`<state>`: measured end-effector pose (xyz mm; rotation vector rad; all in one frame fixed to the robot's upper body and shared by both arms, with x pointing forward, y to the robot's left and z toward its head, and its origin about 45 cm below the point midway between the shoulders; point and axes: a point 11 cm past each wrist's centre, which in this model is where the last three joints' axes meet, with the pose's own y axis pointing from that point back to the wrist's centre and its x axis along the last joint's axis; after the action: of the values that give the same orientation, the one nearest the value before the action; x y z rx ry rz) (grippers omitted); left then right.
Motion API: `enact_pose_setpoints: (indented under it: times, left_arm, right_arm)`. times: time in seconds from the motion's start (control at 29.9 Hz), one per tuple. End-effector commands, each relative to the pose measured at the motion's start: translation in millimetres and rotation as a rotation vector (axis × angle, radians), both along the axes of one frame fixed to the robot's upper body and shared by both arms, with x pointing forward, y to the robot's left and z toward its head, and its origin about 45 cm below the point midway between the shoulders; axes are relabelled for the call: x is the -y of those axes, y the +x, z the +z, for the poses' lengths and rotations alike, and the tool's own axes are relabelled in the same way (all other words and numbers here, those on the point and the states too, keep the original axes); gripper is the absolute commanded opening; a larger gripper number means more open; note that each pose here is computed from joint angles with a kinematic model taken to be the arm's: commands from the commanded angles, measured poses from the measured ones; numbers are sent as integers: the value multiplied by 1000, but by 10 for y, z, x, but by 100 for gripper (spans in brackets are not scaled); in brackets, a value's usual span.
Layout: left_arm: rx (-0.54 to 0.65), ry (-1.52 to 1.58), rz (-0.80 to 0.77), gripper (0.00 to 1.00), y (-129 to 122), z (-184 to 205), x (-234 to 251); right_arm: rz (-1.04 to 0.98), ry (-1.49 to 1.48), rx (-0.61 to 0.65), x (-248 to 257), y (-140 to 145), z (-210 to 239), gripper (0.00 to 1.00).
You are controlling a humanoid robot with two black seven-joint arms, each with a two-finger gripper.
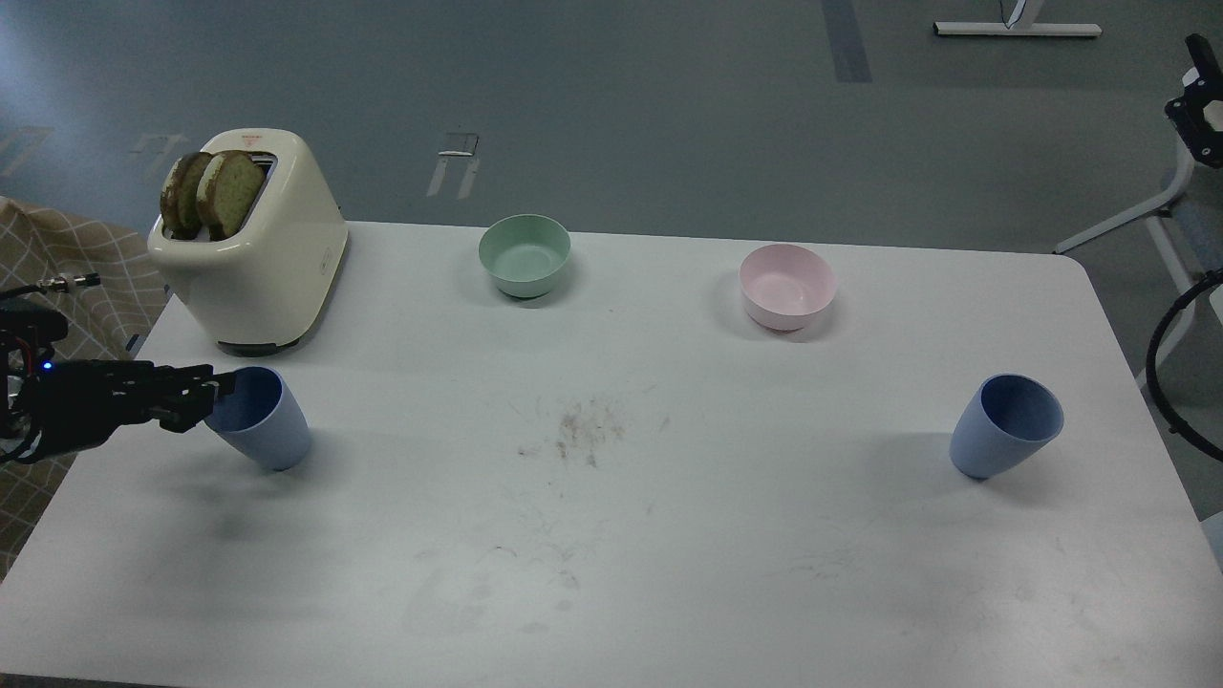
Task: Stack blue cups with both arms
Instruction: 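Close the left gripper around the blue cup's rim, then lift the blue cup and carry it to the table center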
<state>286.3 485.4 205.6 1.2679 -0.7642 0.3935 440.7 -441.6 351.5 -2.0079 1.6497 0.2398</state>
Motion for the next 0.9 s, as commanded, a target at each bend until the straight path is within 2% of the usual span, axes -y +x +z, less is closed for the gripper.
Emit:
enact_pose_setpoints:
  times: [0.0,0.33,0.5,0.6,0.63,0.73,0.87]
  left_arm:
    - [-5,1,1,0,-8,-7,-3]
    - [35,-8,-34,0,96,130,108]
    - [153,-1,-176,0,353,699,501]
    - [200,19,-263,0,490,876,771]
    - [215,12,-322,0,566,864,1005]
    - [205,24,-460,0,755,732,1616]
    - [153,4,-572,0,846,668,2197]
  right_arm:
    - [-2,0,-9,9,-12,-39,100]
    - [-5,-2,-7,23,-19,-32,100]
    - [-19,-1,-1,88,-46,-7,100]
    - [-36,-2,-1,170,-84,0,100]
    - [-44,2,0,202,-101,-3,100]
    - [-63,1,-6,289,-154,-31,100]
    - [-75,-12,-10,354,-214,-44,100]
